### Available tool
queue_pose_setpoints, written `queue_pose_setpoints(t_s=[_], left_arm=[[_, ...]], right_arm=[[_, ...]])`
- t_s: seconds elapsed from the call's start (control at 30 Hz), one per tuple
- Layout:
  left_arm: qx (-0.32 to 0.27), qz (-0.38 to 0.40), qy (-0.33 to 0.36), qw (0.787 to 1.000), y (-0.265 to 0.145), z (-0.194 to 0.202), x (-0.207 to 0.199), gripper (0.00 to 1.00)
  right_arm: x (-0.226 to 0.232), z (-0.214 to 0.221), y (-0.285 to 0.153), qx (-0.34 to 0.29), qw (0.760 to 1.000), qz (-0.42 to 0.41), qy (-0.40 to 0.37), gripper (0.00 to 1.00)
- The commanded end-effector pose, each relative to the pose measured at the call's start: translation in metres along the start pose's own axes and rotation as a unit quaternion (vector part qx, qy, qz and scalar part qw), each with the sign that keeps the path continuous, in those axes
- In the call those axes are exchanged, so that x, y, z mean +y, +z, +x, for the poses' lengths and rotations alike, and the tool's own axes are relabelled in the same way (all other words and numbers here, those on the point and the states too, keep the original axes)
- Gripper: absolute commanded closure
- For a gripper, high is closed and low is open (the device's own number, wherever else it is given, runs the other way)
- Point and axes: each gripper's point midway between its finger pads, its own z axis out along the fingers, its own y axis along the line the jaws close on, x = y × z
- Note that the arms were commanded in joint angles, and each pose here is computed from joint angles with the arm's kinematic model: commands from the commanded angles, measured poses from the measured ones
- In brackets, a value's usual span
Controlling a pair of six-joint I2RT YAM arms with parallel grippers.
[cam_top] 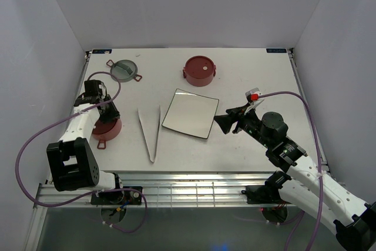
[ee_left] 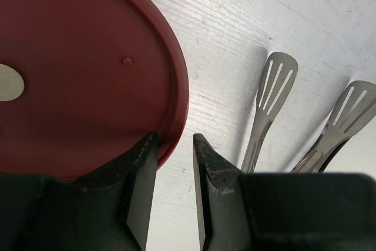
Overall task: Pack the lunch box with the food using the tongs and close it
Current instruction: Close the box lid on the packing box.
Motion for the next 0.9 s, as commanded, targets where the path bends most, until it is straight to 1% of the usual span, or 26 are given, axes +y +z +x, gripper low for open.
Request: queue_pose_setpoints(t_s=[0.0,0.3,0.4,0.5,0.53,0.57,0.67,0.7,0.73,0.83,0.87], left_arm=[[-0.012,0.026,0.006,1.0,-0.008,-0.004,-0.01,0.6],[-0.027,0.02,0.005,0.999,-0.02,-0.016,-0.01,0.6],[-0.03,0.007,0.004,1.0,-0.024,-0.018,-0.006,0.6],[-0.048,0.0,0.004,0.999,-0.034,-0.029,-0.006,0.6],[-0.059,0.002,0.002,0.998,-0.04,-0.033,-0.007,0.6],[-0.077,-0.012,-0.001,0.997,-0.046,-0.042,-0.003,0.6],[-0.109,-0.029,-0.011,0.994,-0.057,-0.058,0.0,0.61],[-0.116,-0.048,-0.015,0.992,-0.057,-0.062,0.006,0.63],[-0.116,-0.057,-0.017,0.991,-0.054,-0.065,0.009,0.69],[-0.12,-0.072,-0.016,0.99,-0.046,-0.074,0.012,0.83],[-0.118,-0.071,-0.016,0.99,-0.039,-0.076,0.011,0.92]], right_arm=[[0.01,-0.028,-0.002,-0.035,0.999,-0.013,-0.01,0.28],[0.01,-0.028,-0.002,-0.033,0.999,-0.014,-0.01,0.28],[0.01,-0.028,-0.002,-0.033,0.999,-0.014,-0.01,0.28],[0.01,-0.028,-0.002,-0.032,0.999,-0.013,-0.01,0.28],[0.01,-0.027,-0.001,-0.031,0.999,-0.014,-0.01,0.28],[0.01,-0.027,-0.001,-0.032,0.999,-0.014,-0.01,0.28],[0.01,-0.026,-0.001,-0.03,0.999,-0.014,-0.009,0.28],[0.01,-0.026,-0.001,-0.03,0.999,-0.014,-0.009,0.28],[0.01,-0.026,0.0,-0.029,0.999,-0.013,-0.009,0.28],[0.01,-0.027,-0.001,-0.029,0.999,-0.015,-0.01,0.28],[0.01,-0.027,-0.001,-0.03,0.999,-0.014,-0.01,0.28]])
